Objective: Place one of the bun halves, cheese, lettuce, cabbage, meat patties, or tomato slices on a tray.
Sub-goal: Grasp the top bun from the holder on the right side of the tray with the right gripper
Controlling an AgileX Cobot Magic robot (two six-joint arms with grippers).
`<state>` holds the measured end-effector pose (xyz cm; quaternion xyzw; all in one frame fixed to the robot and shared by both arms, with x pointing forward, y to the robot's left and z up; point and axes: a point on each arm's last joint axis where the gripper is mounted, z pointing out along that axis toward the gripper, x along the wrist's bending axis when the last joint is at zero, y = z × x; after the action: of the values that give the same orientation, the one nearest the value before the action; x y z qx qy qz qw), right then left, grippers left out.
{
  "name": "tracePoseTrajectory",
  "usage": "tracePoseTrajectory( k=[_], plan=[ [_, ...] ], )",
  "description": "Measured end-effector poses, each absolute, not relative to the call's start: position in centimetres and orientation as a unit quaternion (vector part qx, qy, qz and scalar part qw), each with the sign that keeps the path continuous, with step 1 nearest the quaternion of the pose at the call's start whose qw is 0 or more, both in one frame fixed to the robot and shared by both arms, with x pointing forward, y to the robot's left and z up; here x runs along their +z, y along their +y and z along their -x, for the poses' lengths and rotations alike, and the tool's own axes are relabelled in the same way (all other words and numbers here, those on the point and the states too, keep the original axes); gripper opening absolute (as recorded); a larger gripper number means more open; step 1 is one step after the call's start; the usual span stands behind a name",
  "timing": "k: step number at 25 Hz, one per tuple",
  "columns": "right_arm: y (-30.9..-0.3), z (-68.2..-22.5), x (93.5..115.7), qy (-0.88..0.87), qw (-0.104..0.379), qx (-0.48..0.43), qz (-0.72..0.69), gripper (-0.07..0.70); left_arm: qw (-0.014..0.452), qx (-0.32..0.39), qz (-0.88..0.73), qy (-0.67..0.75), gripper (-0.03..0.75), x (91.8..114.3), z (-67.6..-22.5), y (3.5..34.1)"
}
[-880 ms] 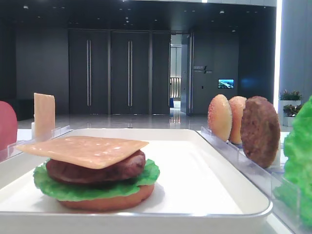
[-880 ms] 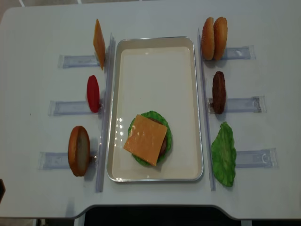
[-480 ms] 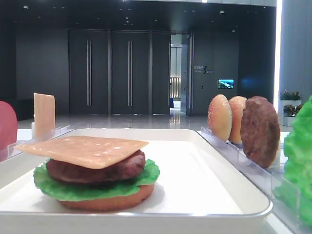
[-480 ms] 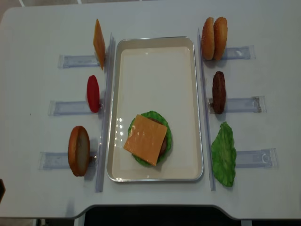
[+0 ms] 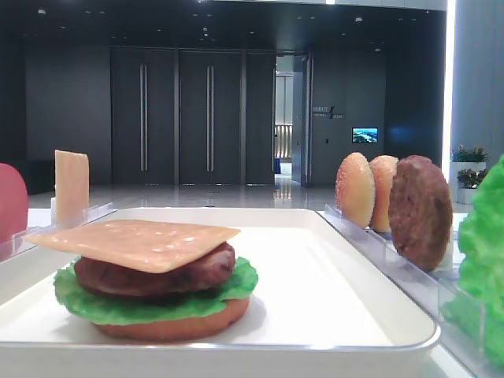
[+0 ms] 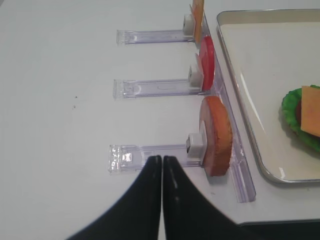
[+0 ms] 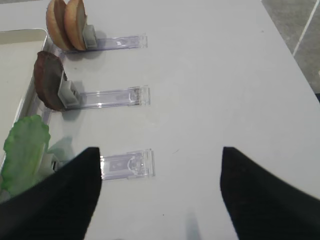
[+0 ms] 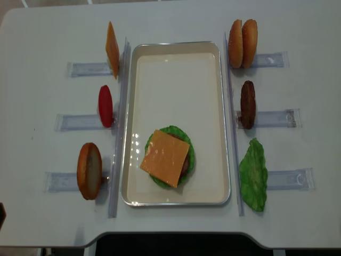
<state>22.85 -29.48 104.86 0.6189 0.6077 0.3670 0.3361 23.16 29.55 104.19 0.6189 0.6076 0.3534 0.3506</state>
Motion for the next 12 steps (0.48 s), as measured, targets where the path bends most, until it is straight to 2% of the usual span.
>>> tracePoseTrajectory(
  k=[8, 12],
  plan=[
    [-29.5, -22.9, 105.2, 0.609, 0.337, 0.366, -0.618, 0.479, 0.351, 0.353, -0.619, 0.608, -0.007, 104.2, -23.2, 29.6],
    [-29.5, -24.8, 105.6, 0.633, 0.314, 0.334, -0.624, 0.479, 0.351, 0.354, -0.619, 0.607, -0.007, 104.2, -23.2, 29.6]
  ],
)
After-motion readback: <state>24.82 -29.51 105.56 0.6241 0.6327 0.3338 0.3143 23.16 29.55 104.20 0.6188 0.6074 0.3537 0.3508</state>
